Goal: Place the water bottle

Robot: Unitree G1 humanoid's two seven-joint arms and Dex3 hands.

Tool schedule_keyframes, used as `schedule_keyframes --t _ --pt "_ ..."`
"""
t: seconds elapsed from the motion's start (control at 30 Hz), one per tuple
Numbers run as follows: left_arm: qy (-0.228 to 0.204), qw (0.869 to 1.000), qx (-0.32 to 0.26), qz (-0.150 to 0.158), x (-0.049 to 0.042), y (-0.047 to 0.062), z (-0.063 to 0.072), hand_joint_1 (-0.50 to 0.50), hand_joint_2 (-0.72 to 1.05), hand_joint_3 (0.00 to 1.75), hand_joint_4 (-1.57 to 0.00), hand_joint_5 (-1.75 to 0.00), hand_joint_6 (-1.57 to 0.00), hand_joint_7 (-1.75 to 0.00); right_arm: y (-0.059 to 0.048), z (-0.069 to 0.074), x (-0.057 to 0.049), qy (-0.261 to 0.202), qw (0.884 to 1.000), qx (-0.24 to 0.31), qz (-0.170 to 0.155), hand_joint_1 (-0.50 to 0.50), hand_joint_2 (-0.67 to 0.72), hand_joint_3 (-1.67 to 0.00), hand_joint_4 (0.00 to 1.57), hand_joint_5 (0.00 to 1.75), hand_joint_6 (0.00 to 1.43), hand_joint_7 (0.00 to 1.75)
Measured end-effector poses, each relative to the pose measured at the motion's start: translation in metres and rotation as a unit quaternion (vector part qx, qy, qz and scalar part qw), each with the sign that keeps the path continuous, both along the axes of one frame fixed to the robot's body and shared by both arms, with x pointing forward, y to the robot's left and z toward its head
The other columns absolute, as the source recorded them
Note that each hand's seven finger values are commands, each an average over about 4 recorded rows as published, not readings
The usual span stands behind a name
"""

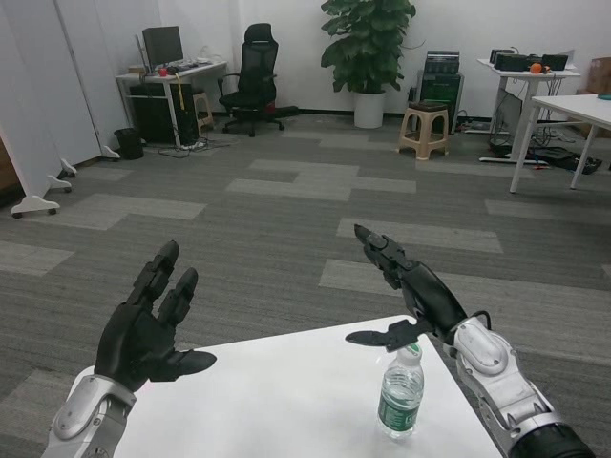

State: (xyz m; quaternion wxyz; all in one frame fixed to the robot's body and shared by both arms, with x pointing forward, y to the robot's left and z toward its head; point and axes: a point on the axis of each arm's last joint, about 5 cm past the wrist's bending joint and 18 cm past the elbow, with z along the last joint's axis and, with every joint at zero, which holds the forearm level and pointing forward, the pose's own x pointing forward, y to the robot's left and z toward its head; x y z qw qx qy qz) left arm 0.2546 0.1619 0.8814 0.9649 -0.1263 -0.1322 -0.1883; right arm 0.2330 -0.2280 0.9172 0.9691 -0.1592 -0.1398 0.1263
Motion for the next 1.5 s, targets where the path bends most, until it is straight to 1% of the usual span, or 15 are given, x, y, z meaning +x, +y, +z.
schedule_keyframes --t 0.17,0.27,0.47,0.67,0.77,0.87,1.0,1.17,1.23,1.3,1.37,1.5 --pt "0.000 1.000 0.000 0.000 0.0000 0.0000 0.0000 -0.50 0.34 0.09 0.00 0.00 0.00 0.00 0.0027 0.0011 0.0012 -0.002 1.000 -0.002 0.008 -0.21 -0.29 -0.40 0.00 0.10 0.00 0.00" --pt "0.000 1.000 0.000 0.000 0.0000 0.0000 0.0000 -0.50 0.34 0.07 0.00 0.00 0.00 0.00 0.0028 0.0011 0.0012 -0.002 1.000 -0.002 0.008 -0.21 -0.29 -0.40 0.00 0.10 0.00 0.00" --pt "0.000 1.000 0.000 0.000 0.0000 0.0000 0.0000 -0.50 0.34 0.09 0.00 0.00 0.00 0.00 0.0015 0.0018 0.0012 -0.004 1.000 -0.001 0.005 -0.21 -0.29 -0.40 0.00 0.10 0.00 0.00" --pt "0.000 1.000 0.000 0.000 0.0000 0.0000 0.0000 -0.50 0.34 0.09 0.00 0.00 0.00 0.00 0.0006 0.0036 0.0012 -0.009 1.000 0.000 0.003 -0.21 -0.29 -0.40 0.00 0.34 0.00 0.00" --pt "0.000 1.000 0.000 0.000 0.0000 0.0000 0.0000 -0.50 0.34 0.09 0.00 0.00 0.00 0.00 -0.0001 0.0044 0.0012 -0.011 1.000 0.001 0.001 -0.21 -0.29 -0.40 0.00 0.39 0.00 0.00" --pt "0.000 1.000 0.000 0.000 0.0000 0.0000 0.0000 -0.50 0.34 0.02 0.00 0.00 0.00 0.00 -0.0003 0.0048 0.0012 -0.012 1.000 0.001 0.000 -0.21 -0.29 -0.40 0.00 0.39 0.00 0.00" --pt "0.000 1.000 0.000 0.000 0.0000 0.0000 0.0000 -0.50 0.34 0.09 0.00 0.00 0.00 0.00 -0.0002 0.0050 0.0012 -0.012 1.000 0.001 0.001 -0.25 -0.29 -0.40 0.00 0.48 0.00 0.00" --pt "0.000 1.000 0.000 0.000 0.0000 0.0000 0.0000 -0.50 0.34 0.09 0.00 0.00 0.00 0.00 0.0001 0.0056 0.0012 -0.014 1.000 0.001 0.001 -0.25 -0.29 -0.40 0.00 0.48 0.00 0.00" --pt "0.000 1.000 0.000 0.000 0.0000 0.0000 0.0000 -0.50 0.34 0.04 0.00 0.00 0.00 0.00 0.0001 0.0057 0.0012 -0.014 1.000 0.001 0.001 -0.25 -0.29 -0.40 0.00 0.48 0.00 0.00" --pt "0.000 1.000 0.000 0.000 0.0000 0.0000 0.0000 -0.50 0.34 0.04 0.00 0.00 0.00 0.00 0.0001 0.0057 0.0012 -0.014 1.000 0.001 0.001 -0.25 -0.29 -0.40 0.00 0.48 0.00 0.00" --pt "0.000 1.000 0.000 0.000 0.0000 0.0000 0.0000 -0.50 0.34 0.09 0.00 0.00 0.00 0.00 0.0001 0.0057 0.0012 -0.014 1.000 0.001 0.001 -0.25 -0.29 -0.40 0.00 0.48 0.00 0.00" --pt "0.000 1.000 0.000 0.000 0.0000 0.0000 0.0000 -0.50 0.34 0.09 0.00 0.00 0.00 0.00 0.0001 0.0057 0.0012 -0.014 1.000 0.001 0.001 -0.26 -0.29 -0.40 0.00 0.48 0.00 0.00"
